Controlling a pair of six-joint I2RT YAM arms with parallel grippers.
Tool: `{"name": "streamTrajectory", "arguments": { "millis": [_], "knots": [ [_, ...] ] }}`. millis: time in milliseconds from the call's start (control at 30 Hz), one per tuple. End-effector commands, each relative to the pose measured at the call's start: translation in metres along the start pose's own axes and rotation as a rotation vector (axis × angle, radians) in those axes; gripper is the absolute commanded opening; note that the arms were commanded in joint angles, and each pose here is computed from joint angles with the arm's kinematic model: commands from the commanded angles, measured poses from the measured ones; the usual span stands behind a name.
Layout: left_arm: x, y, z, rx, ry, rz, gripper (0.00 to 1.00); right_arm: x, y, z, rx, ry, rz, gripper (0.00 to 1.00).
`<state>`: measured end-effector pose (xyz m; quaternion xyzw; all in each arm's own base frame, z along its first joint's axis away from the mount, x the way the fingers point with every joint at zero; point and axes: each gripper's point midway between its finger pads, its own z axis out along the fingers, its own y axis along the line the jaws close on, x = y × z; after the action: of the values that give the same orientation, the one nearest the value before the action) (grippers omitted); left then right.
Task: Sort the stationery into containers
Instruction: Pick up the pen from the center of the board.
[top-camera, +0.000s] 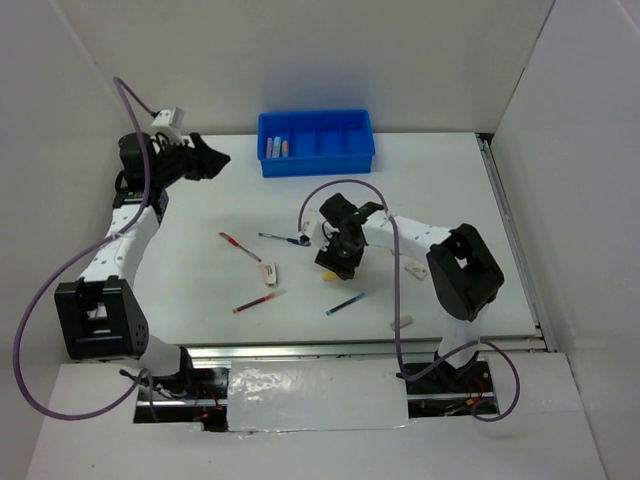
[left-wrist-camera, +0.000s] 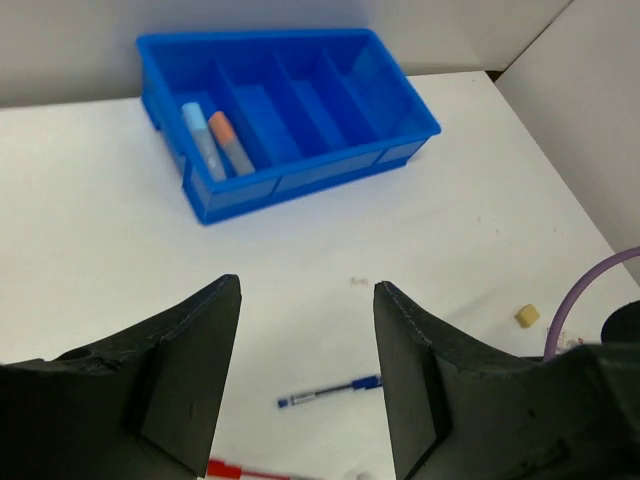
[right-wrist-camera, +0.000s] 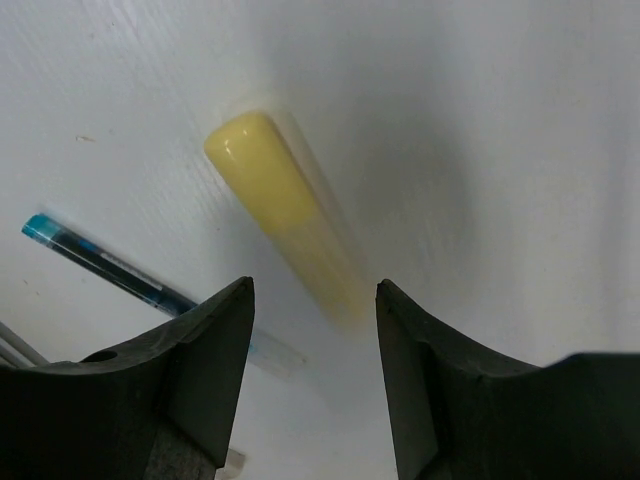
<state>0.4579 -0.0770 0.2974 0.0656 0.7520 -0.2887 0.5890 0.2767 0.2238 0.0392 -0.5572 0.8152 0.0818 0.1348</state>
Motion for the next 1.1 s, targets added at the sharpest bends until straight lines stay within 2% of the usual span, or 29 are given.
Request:
{"name": "streamTrajectory", "arguments": {
  "millis": [0, 300, 433, 533, 633, 667, 733, 767, 833, 867, 967, 1033, 1067],
  "knots": [
    [-0.012, -0.006, -0.033, 0.044, -0.043, -0.005, 0.68, -0.031, -0.004, 0.001, 0.029, -0.052, -0.074, 0.59],
    [-0.015, 0.02, -0.067, 0.01, -0.063, -0.11, 0.67, -0.035, 0.006, 0.019, 0.007, 0.013, -0.168, 0.59],
    [-0.004, 0.024, -0.075, 0.0, -0.053, -0.123, 0.67, -0.039, 0.006, 0.025, 0.018, 0.02, -0.191, 0.55],
    [0.01, 0.023, -0.081, -0.014, -0.044, -0.129, 0.66, -0.04, 0.006, 0.031, 0.009, 0.033, -0.194, 0.48],
    [0.028, 0.022, -0.088, -0.022, -0.031, -0.164, 0.65, -0.043, 0.004, 0.032, 0.016, 0.034, -0.195, 0.34],
    [0.031, 0.022, -0.089, -0.025, -0.032, -0.169, 0.65, -0.046, 0.004, 0.03, 0.022, 0.027, -0.198, 0.26],
    [0.038, 0.02, -0.095, -0.04, -0.044, -0.179, 0.64, -0.05, 0.003, 0.025, 0.021, 0.011, -0.16, 0.18],
    [0.035, 0.016, -0.099, -0.042, -0.063, -0.165, 0.64, -0.064, 0.0, 0.015, 0.031, -0.029, -0.094, 0.07],
    [0.043, 0.013, -0.101, -0.053, -0.069, -0.183, 0.63, -0.084, 0.005, -0.007, -0.038, -0.105, 0.01, 0.0],
    [0.041, 0.009, -0.104, -0.058, -0.087, -0.172, 0.61, -0.111, 0.0, -0.03, -0.043, -0.195, 0.121, 0.0],
    [0.055, -0.019, -0.097, -0.014, -0.082, -0.153, 0.59, -0.155, -0.013, -0.092, -0.161, -0.426, 0.37, 0.0],
    [0.061, -0.035, -0.094, 0.023, -0.08, -0.135, 0.58, -0.17, -0.028, -0.127, -0.232, -0.567, 0.479, 0.0],
    [0.067, -0.052, -0.088, 0.061, -0.062, -0.124, 0.58, -0.172, -0.032, -0.136, -0.27, -0.595, 0.575, 0.0]
  ]
}}
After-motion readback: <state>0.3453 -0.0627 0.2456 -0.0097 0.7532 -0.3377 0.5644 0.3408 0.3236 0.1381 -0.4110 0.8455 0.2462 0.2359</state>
